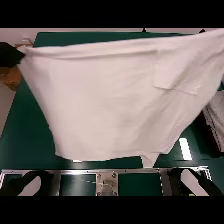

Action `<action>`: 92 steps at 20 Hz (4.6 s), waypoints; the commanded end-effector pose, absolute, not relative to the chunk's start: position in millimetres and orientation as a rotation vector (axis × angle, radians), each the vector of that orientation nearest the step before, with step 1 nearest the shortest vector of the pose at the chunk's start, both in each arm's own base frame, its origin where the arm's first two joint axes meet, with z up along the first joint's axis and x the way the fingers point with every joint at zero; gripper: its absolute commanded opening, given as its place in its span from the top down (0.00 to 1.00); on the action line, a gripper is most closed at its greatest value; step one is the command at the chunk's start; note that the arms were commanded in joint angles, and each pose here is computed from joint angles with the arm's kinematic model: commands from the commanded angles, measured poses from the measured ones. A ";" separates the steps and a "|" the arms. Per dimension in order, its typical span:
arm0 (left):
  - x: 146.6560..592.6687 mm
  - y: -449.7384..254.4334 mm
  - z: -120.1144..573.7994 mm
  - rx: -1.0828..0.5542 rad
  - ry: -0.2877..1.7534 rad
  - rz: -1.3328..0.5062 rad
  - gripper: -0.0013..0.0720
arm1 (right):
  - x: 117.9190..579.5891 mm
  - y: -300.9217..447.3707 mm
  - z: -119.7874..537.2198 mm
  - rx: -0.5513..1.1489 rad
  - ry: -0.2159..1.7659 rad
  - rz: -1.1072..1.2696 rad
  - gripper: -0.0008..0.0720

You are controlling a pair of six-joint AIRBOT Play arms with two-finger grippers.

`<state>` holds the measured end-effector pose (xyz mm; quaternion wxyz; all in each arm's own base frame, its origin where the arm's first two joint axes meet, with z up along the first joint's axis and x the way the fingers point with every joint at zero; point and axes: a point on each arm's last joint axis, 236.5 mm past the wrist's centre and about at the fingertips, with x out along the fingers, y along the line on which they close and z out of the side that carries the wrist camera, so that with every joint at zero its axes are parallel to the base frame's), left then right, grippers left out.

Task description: Fold the shirts.

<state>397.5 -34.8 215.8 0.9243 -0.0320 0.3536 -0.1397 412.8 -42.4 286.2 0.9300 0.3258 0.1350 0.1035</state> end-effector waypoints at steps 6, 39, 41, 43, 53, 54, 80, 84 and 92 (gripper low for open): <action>508.2 -73.1 -7.2 -0.412 0.985 -0.457 0.95 | 519.0 -72.5 9.5 1.002 0.695 0.061 0.97; 482.6 -63.0 -71.0 -0.587 1.244 -0.495 0.95 | 470.2 -87.6 -84.9 0.690 1.189 0.004 0.97; 478.4 -67.2 -68.2 -0.603 1.258 -0.515 0.95 | 469.2 -80.1 -80.1 0.717 1.198 0.030 0.77; 470.1 -67.2 -60.3 -0.599 1.286 -0.552 0.76 | 463.8 -73.6 -68.4 0.735 1.238 0.061 0.71; 331.4 -36.1 -39.0 -0.716 1.759 -0.485 0.23 | 323.1 -104.0 -20.6 0.724 1.363 -0.078 0.67; 316.4 -40.9 -42.4 -0.726 1.746 -0.467 0.23 | 300.0 -103.2 -27.2 0.753 1.366 -0.115 0.67; 332.9 -86.2 -101.0 -1.125 1.022 0.100 0.95 | 193.2 17.2 -131.2 1.134 1.355 -0.222 0.44; 332.8 -105.6 -81.2 -1.053 1.069 -0.071 0.95 | 211.4 4.6 -107.9 1.054 1.335 -0.153 0.97; 269.7 -75.9 -49.8 -0.769 1.280 -0.149 0.95 | 206.7 -14.5 -67.8 1.003 1.456 -0.192 0.97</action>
